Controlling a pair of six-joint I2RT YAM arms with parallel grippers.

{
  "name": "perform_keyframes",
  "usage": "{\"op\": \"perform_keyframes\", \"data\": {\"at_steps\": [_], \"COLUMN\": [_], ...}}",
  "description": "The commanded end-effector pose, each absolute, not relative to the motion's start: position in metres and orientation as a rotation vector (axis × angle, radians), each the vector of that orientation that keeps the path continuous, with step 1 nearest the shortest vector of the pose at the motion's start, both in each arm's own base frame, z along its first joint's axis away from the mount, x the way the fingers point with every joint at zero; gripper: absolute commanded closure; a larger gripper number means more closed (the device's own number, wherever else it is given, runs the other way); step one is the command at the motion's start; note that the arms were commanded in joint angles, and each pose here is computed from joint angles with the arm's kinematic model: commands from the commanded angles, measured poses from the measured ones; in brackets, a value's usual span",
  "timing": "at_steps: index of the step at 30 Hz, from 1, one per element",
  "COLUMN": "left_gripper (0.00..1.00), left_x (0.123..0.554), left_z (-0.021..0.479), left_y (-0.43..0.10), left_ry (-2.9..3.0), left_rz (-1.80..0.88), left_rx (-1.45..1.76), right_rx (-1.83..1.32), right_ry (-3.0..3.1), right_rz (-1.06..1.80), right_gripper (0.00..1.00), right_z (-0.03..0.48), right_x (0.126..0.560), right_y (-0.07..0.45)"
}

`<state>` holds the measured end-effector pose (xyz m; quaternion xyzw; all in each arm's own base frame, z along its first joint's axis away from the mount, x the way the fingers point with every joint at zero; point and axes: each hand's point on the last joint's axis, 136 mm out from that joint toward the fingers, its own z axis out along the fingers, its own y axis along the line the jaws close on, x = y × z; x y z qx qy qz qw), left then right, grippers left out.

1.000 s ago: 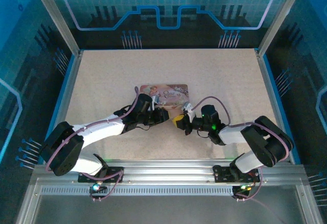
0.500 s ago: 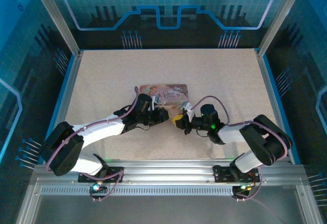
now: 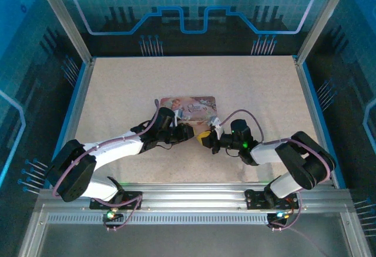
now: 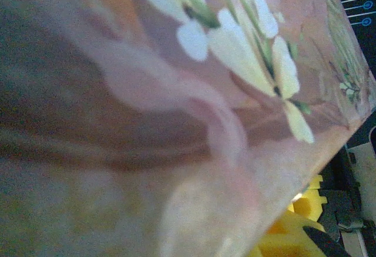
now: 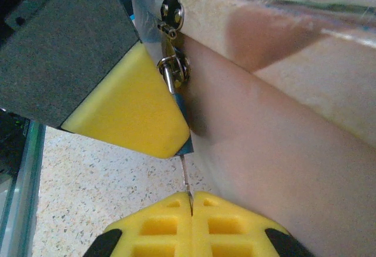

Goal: Unlock the padlock with the key

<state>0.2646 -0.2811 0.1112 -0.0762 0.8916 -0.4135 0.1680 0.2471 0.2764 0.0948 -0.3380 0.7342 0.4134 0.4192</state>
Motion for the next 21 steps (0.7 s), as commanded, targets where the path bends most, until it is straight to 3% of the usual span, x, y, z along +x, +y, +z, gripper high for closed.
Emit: {"op": "perform_keyframes", "data": {"at_steps": [1, 21], "left_gripper": [0.75, 0.75], "left_x": [0.270, 0.263], "left_z": [0.149, 0.158], "left_y": [-0.299, -0.300], "left_ry": [2.435, 2.429], "left_rz": [-1.310, -1.340], "left_rx": [-0.116, -0.064], "right_rx": [-0.866, -0.926], "right_ry": [1.729, 1.685], "right_rz": [1.042, 1.075], "right_gripper": [1.00, 1.00], "right_z": [0.120, 0.126], "right_x": [0.256, 0.276], "right_y": [0.291, 0.293]}}
